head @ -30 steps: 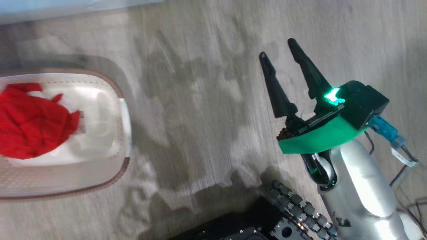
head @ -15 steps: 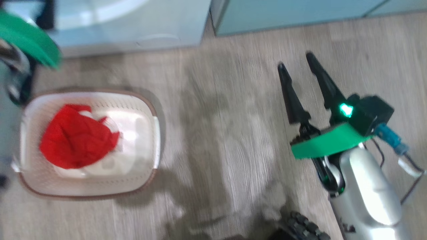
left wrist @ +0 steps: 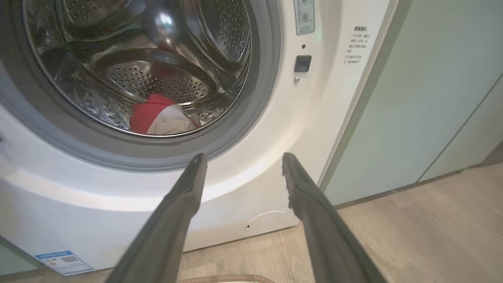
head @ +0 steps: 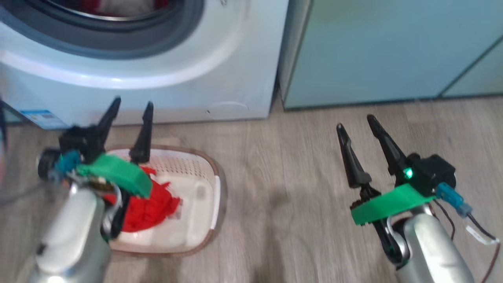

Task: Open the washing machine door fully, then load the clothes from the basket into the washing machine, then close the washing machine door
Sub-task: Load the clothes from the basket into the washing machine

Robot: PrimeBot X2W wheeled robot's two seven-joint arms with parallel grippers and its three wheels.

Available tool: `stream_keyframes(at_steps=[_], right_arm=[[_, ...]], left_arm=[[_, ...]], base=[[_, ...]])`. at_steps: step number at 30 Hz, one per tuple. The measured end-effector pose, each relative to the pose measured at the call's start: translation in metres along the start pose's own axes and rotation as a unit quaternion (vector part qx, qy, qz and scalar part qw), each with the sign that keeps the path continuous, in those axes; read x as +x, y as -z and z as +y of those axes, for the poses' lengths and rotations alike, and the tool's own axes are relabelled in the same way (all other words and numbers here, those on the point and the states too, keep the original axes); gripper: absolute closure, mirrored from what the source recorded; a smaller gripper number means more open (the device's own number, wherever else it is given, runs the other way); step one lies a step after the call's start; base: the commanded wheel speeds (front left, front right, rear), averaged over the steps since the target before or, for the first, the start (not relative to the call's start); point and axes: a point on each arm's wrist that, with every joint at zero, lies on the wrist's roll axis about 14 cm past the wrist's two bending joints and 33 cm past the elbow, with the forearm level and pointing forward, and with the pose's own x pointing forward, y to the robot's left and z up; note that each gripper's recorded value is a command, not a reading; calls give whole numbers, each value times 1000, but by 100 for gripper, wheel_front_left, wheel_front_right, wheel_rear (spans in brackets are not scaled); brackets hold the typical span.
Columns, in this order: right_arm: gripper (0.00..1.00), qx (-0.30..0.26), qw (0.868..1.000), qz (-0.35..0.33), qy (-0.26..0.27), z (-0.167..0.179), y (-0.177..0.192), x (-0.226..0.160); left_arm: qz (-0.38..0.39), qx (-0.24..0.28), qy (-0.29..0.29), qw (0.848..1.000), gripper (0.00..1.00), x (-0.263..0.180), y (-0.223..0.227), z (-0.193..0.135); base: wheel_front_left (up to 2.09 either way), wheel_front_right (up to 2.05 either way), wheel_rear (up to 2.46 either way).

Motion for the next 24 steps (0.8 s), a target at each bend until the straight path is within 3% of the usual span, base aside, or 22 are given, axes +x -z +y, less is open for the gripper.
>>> stream_keyframes(at_steps=[9,12,15,24], right_arm=[[0,5,1000,-14,-15,16,-12,-24],[0,2,1000,-18,-19,19,-15,-31],[0,3,999,-24,-23,23,-19,-37],[0,5,999,-28,-37,34,-22,-43]], left_arm=[[-47,-9,-74,996,0,-66,-28,6],[-70,24,-70,995,0,-83,-44,0],[-93,7,-98,991,0,-98,-56,2],[-108,22,-122,986,0,-129,-64,11]], base=[[0,0,0],[0,0,0],[0,0,0],[0,0,0]])
